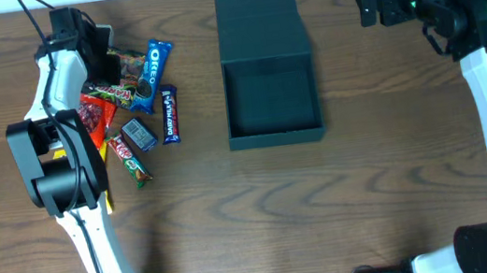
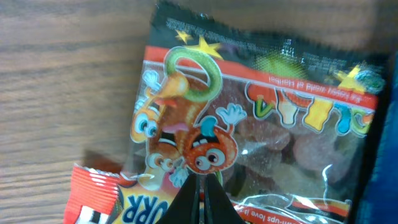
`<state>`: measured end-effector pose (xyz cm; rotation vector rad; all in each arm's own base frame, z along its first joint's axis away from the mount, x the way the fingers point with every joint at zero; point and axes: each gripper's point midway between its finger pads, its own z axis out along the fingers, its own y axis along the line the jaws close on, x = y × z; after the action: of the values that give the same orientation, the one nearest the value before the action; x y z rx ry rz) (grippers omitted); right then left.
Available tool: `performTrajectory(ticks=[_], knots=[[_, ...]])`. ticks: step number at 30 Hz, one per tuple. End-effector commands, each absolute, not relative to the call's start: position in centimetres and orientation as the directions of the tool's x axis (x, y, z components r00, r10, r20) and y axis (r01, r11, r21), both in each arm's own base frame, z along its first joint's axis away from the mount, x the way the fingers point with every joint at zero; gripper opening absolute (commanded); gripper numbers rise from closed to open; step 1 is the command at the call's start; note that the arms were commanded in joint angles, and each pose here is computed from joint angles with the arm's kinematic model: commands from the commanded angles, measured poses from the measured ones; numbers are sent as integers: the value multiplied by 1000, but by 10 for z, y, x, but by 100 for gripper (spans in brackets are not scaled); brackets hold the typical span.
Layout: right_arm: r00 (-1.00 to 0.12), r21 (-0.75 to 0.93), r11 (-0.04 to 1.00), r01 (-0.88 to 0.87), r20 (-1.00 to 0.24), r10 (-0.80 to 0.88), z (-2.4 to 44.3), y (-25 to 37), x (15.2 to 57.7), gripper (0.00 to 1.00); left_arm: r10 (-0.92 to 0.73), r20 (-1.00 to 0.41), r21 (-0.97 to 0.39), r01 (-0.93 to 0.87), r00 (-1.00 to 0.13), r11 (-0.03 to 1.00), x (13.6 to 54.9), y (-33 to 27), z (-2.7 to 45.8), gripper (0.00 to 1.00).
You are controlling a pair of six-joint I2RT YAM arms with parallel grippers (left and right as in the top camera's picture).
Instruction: Pack container
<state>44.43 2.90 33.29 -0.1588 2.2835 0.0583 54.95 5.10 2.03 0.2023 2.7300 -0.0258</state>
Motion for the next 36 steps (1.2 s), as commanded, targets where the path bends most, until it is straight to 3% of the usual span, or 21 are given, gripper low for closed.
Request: performTrajectory(ticks=[1,2,3,5,10,16,21,36], knots=[[-659,5,992,-127,-748,-80,329,28,444,99,93,-477,20,95,-874,995,574,56,60,32],[-659,5,992,-127,-748,-80,329,28,444,99,84,-499,22,85,-863,996,579,60,74,46],[-659,5,992,-127,-748,-80,329,28,444,99,68,-516,12,72,-854,997,583,64,85,53],[-659,5,992,-127,-747,-80,329,28,444,99,4,-536,-65,46,-844,997,585,69,94,57],[-660,5,992,-127,-747,-80,329,28,444,99,-128,-495,-285,22,-859,958,570,87,84,57],[-659,6,992,-127,-747,-80,329,28,444,99,-115,-413,-298,14,-903,954,551,94,59,59],[-664,18,992,-121,-745,-68,329,30,444,99,-123,-370,-385,32,-921,923,548,79,37,59],[-671,37,993,-114,-740,-50,327,32,442,99,-117,-382,-420,60,-917,906,555,74,19,58]])
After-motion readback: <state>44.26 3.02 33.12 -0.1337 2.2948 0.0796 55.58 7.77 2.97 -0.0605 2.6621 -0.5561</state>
